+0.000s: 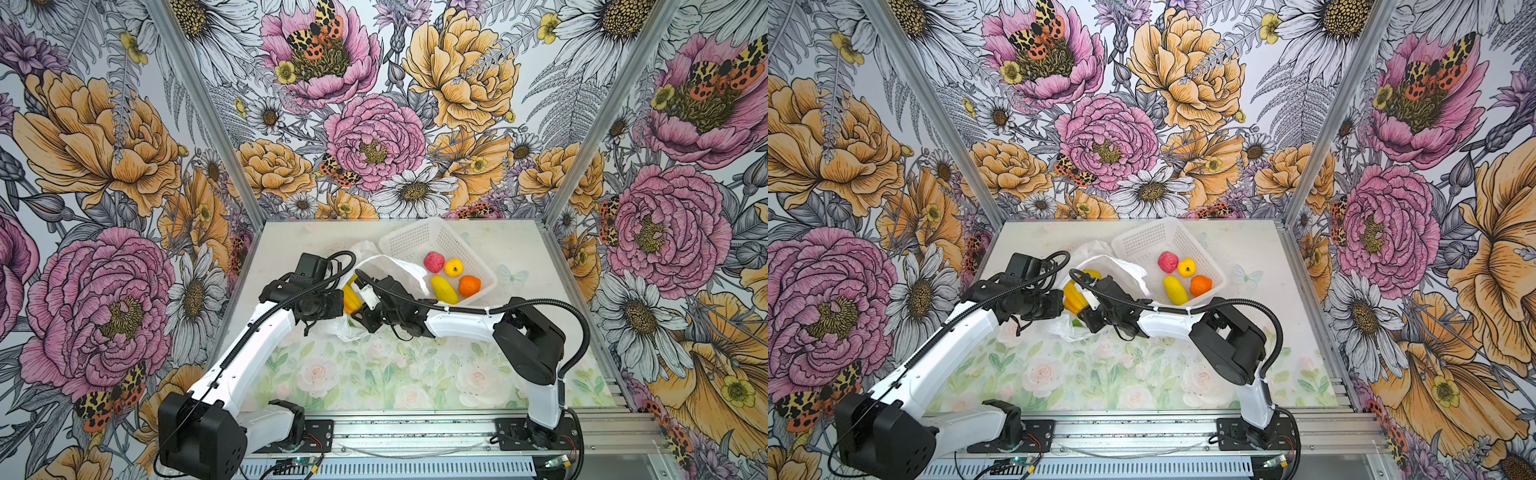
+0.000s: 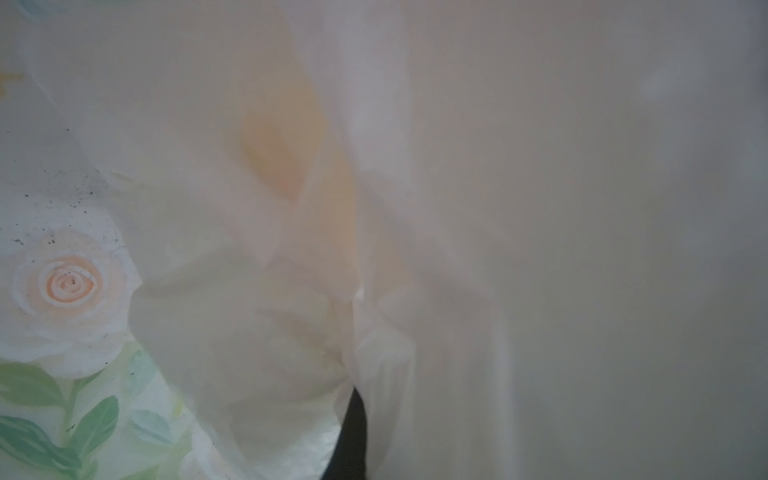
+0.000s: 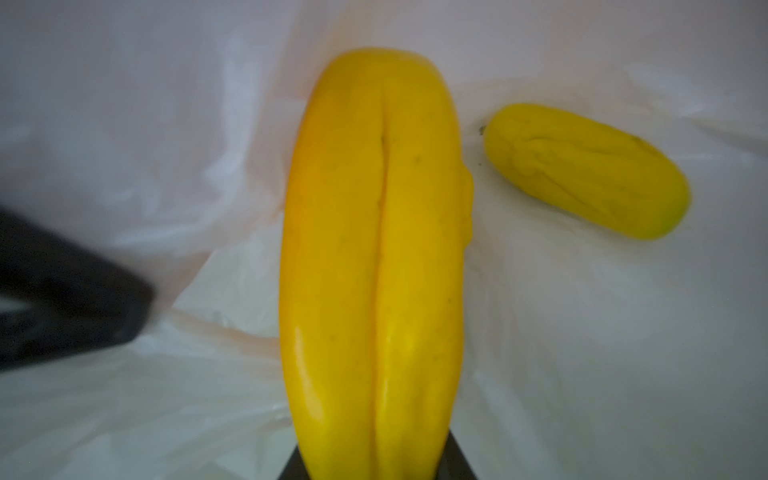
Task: Untie the knot of the plastic bag and take out the fruit
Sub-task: 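Lift the long yellow-orange fruit out with the right gripper over the basket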
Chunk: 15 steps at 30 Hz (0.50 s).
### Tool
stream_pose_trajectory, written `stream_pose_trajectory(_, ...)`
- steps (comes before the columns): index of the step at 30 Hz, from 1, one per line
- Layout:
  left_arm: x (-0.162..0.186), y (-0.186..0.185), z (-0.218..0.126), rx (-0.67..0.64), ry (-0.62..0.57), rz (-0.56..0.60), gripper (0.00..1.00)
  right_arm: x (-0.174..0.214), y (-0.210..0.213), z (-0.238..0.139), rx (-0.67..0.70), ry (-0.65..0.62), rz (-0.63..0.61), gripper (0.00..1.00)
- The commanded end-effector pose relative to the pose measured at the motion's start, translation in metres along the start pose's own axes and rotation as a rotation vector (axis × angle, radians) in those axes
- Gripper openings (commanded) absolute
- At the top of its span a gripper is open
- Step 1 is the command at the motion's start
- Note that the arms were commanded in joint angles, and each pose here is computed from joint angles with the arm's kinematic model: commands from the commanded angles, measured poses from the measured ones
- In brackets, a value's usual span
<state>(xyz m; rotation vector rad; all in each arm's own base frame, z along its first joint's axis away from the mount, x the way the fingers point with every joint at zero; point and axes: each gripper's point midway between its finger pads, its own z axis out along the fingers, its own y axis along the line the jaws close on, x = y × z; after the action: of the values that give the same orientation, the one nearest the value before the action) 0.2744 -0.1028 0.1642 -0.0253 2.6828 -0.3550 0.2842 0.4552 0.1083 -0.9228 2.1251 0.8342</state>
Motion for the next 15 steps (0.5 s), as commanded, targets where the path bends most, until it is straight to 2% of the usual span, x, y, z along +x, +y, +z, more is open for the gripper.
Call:
stream_pose_trajectory(1,-0.003,-0.001,0.000,0.002,-0.015,0.013,0.00,-0.046,0.011,-0.049,0.011,-0.164,-0.084,0.21)
stream_pose_trajectory(8,-0.003,0.000,-0.001,0.002,-0.017,0.012,0.00,-0.040,0.008,-0.118,0.109,-0.227,-0.180,0.19)
stream_pose_trajectory(15,-0.003,0.001,0.001,-0.003,-0.011,0.006,0.00,-0.022,0.005,-0.159,0.146,-0.293,-0.245,0.17)
